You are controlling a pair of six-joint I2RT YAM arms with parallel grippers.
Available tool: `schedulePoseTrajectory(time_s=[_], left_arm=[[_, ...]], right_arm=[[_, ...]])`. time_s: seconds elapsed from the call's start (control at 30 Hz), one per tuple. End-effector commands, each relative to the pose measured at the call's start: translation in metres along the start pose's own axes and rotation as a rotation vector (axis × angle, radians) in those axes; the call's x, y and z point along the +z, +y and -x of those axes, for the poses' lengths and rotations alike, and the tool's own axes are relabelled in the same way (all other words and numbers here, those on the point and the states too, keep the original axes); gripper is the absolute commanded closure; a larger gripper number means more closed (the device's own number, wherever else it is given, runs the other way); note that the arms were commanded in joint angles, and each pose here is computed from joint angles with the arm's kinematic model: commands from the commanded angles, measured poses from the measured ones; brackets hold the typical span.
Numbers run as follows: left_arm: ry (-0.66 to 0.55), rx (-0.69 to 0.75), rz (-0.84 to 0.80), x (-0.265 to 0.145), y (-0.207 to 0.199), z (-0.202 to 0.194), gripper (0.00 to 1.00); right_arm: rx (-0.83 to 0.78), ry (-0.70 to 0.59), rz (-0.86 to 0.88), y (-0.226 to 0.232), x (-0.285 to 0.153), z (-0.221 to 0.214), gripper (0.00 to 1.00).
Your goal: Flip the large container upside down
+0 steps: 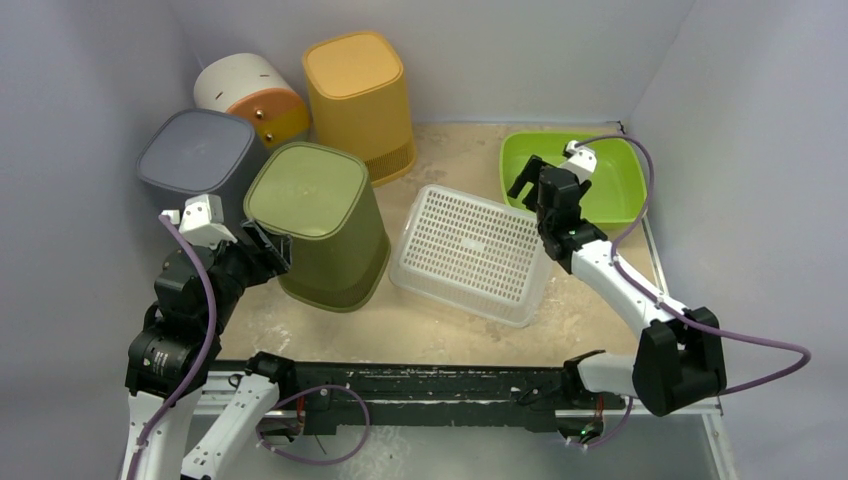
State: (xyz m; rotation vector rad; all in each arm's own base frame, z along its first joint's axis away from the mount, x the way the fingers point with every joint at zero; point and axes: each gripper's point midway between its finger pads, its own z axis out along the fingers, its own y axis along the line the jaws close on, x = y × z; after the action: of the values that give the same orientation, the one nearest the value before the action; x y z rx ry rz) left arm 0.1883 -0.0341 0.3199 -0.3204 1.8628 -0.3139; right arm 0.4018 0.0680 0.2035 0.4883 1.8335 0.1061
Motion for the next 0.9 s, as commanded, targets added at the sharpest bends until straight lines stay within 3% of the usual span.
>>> schedulePoseTrajectory(time_s=[0.0, 0.5, 0.87], left_arm=[[-0.033, 0.0, -0.009, 0.001, -0.002, 0.007, 0.29], [-0.033, 0.0, -0.012, 0.0, -0.003, 0.009, 0.3], [-0.038, -0.019, -0.031, 0.001, -0.008, 0.01, 0.3]], right_arm=[[-0.067, 0.038, -0.011, -0.01, -0.001, -0.016, 0.1], [0.003, 0.182, 0.041, -0.028, -0.023, -0.081, 0.13], [0.066, 0.144, 0.183, -0.009, -0.068, -0.043, 0.16]])
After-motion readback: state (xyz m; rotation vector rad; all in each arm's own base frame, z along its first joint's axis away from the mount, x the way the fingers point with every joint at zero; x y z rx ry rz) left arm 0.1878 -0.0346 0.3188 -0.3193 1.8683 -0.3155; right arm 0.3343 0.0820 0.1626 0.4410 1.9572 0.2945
